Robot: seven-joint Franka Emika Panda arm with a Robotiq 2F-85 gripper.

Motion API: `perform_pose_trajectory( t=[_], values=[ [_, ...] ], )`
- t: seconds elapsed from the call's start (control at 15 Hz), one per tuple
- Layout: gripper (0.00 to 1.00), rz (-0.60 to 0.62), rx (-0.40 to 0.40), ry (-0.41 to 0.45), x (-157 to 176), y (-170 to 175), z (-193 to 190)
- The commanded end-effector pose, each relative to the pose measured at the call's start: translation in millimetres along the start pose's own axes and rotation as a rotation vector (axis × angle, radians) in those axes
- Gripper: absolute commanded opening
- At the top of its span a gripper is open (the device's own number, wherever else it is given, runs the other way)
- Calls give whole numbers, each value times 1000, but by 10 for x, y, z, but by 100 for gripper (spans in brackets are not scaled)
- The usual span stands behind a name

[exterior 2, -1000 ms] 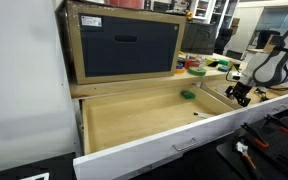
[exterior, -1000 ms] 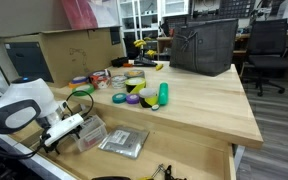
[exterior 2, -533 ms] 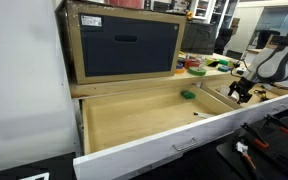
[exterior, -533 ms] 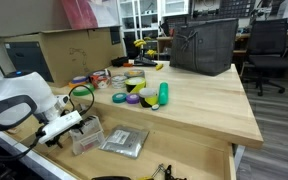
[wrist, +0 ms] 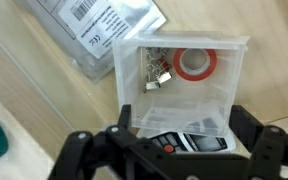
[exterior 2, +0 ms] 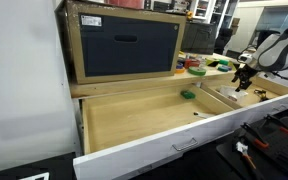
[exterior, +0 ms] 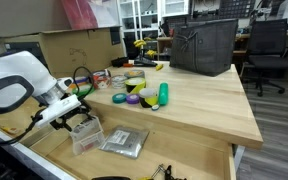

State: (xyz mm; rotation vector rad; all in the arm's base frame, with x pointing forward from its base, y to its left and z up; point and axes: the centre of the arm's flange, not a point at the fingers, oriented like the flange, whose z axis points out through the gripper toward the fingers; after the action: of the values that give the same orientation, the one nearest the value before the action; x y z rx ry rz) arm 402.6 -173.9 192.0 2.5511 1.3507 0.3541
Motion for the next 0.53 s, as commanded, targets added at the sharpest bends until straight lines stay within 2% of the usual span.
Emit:
perform_pose_trajectory(
  t=[0.0,0.47],
  values=[
    [100,35,38,-23,122,3,-97],
    [100,94,186,-92,211,140,77]
  ],
)
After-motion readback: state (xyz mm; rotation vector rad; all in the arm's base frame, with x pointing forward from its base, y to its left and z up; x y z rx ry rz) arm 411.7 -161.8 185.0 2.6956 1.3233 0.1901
